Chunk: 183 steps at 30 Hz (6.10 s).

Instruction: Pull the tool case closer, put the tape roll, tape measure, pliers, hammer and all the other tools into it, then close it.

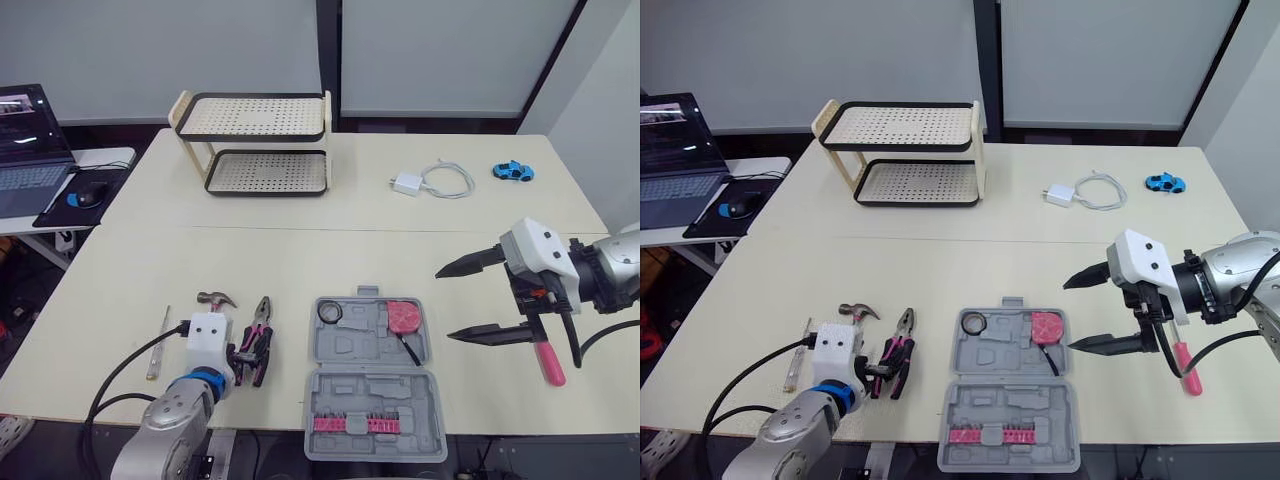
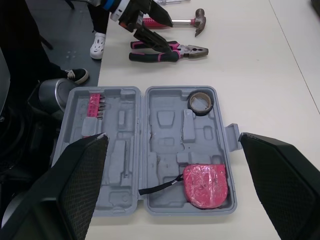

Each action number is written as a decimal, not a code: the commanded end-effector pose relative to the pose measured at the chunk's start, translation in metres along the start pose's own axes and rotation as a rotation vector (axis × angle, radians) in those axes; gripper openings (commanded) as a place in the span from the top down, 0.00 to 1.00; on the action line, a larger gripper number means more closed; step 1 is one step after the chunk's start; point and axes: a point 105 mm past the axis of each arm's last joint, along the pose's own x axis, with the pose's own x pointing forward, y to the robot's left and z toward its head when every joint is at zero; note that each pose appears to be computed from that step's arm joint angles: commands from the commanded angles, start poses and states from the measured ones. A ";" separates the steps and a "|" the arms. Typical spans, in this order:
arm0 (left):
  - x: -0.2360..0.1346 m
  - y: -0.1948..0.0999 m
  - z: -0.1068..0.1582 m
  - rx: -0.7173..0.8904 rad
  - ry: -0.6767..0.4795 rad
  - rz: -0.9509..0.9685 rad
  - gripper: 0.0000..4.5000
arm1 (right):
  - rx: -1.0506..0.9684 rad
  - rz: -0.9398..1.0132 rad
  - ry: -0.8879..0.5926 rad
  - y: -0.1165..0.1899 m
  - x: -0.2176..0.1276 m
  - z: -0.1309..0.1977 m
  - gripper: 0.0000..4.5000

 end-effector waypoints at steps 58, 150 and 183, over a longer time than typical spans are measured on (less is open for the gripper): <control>-0.002 -0.107 0.113 0.951 -0.095 -1.124 0.43 | 0.063 -0.358 0.041 0.033 0.038 -0.018 0.00; -0.050 -0.018 0.088 1.020 -0.104 -1.093 0.00 | -0.149 -0.041 0.312 -0.011 0.140 -0.047 0.74; -0.045 -0.022 0.087 1.032 -0.153 -1.062 0.00 | -0.032 -0.147 0.018 -0.017 0.153 -0.014 0.40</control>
